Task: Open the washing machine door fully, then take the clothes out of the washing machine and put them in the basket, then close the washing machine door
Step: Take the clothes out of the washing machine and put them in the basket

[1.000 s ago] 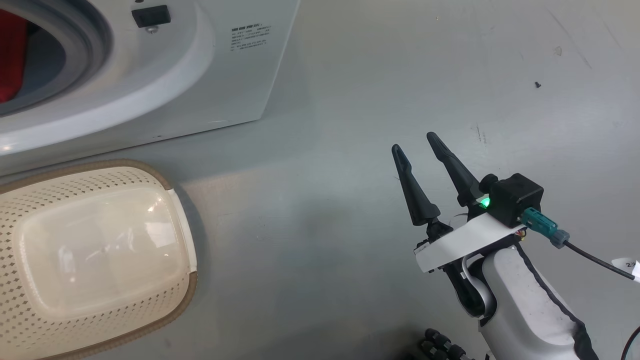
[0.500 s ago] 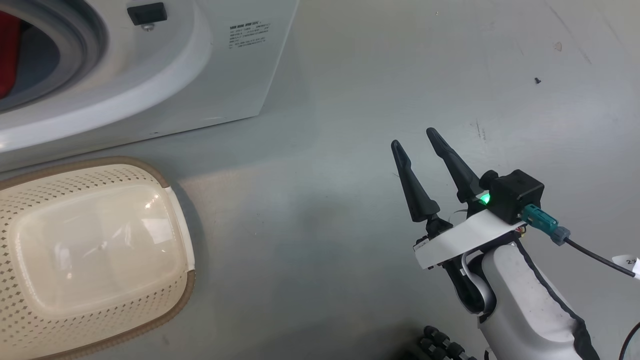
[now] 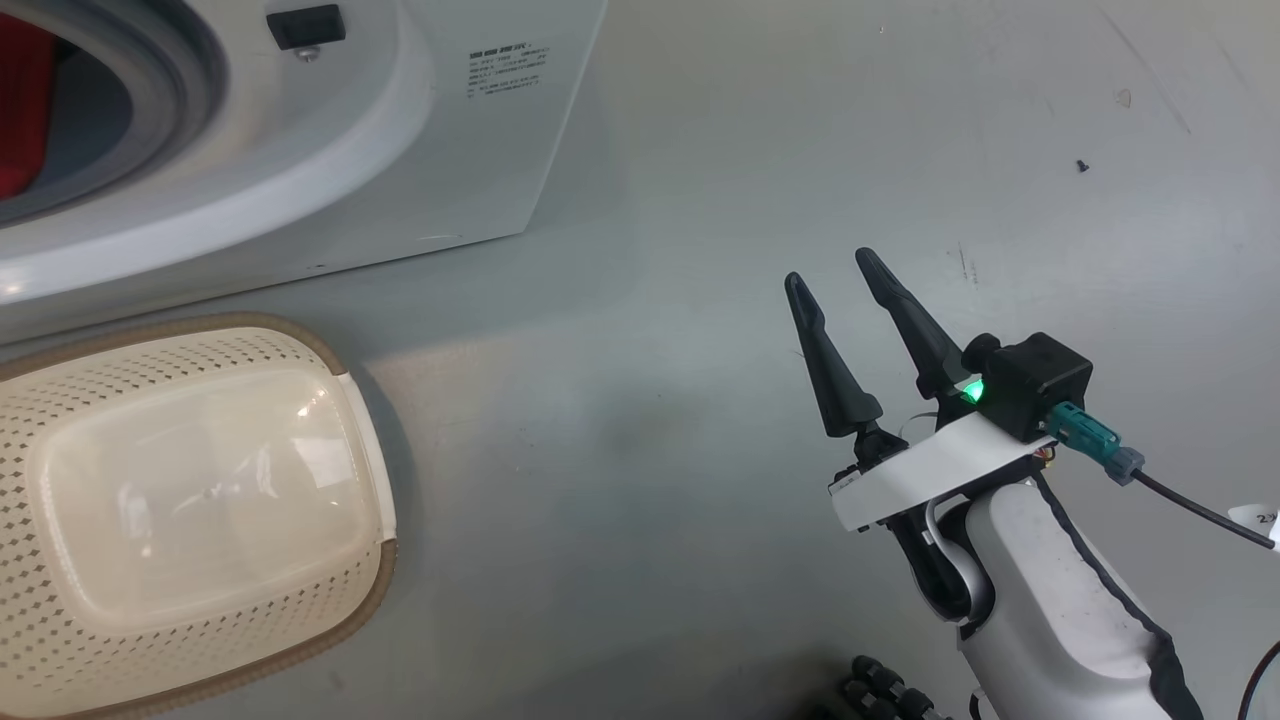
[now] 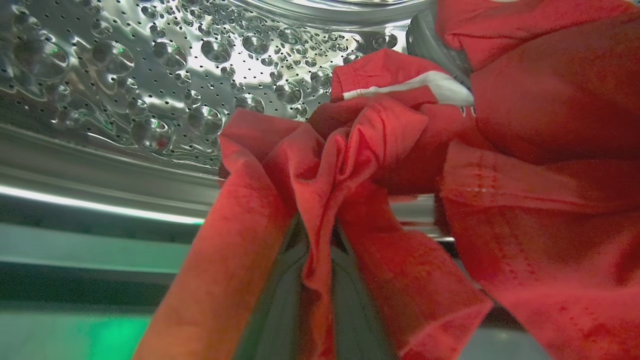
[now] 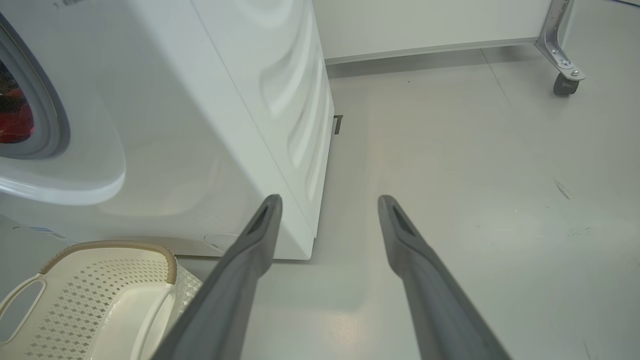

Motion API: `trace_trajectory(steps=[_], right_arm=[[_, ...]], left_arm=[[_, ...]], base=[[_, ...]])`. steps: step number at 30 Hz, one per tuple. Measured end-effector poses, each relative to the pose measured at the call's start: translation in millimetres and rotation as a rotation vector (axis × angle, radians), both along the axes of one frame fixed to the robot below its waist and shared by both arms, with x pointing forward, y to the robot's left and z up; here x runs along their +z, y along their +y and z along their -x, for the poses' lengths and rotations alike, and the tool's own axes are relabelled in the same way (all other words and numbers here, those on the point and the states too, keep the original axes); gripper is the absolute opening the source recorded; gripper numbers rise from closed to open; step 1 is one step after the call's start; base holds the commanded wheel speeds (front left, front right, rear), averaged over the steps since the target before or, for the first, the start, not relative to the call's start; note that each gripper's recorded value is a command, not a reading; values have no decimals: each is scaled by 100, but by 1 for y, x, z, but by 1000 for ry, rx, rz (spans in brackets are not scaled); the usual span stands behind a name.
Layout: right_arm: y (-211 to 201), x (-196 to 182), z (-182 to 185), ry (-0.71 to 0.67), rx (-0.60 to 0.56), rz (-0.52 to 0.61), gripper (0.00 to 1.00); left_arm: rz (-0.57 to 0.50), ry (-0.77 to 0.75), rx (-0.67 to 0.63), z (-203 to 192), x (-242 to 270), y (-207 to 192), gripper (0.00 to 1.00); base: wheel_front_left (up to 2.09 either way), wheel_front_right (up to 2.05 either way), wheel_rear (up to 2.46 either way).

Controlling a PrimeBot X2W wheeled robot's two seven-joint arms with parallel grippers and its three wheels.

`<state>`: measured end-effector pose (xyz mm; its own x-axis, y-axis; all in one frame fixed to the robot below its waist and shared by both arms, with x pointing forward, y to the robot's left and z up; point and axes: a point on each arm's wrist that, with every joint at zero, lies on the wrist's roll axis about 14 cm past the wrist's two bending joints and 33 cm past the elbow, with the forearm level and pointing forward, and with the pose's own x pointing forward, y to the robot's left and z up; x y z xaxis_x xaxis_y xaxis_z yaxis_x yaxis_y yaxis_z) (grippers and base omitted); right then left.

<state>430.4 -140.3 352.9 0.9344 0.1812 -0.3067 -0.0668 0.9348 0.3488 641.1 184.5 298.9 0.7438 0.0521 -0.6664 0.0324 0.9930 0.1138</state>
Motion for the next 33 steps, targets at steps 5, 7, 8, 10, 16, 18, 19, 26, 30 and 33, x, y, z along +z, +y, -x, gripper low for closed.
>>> trace_trajectory(steps=[5, 7, 8, 10, 16, 18, 19, 26, 30, 33], right_arm=[[0, 5, -2, -14, 0, 0, 100], [0, 8, -2, -21, 0, 1, 100], [-1, 9, -2, -25, 0, 1, 100], [-1, 12, -3, -33, 0, 2, 100], [-3, 23, -4, -60, 4, 9, 100], [-3, 26, -5, -69, 8, 11, 100], [-2, 28, -5, -75, 10, 11, 100], [2, 40, -6, -105, 29, 12, 100], [3, 47, -3, -120, 35, 14, 100], [5, 52, -1, -132, 44, 15, 100]], left_arm=[[13, -10, -2, 3, 3, -5, 0], [17, -15, -2, 5, 6, -7, 0], [22, -21, -2, 5, 8, -8, 0], [35, -32, -3, 7, 11, -11, 0], [64, -65, -24, 13, 25, -22, 0], [68, -78, -33, 16, 29, -24, 0], [75, -85, -41, 18, 32, -26, 0], [114, -134, -79, 28, 50, -41, 0], [120, -155, -100, 40, 58, -42, 0], [141, -183, -121, 48, 67, -49, 0]], base=[[0, 0, 0], [0, 0, 0], [0, 0, 0], [0, 0, 0], [0, 0, 0], [0, 0, 0], [0, 0, 0], [0, 0, 0], [0, 0, 0], [0, 0, 0]])
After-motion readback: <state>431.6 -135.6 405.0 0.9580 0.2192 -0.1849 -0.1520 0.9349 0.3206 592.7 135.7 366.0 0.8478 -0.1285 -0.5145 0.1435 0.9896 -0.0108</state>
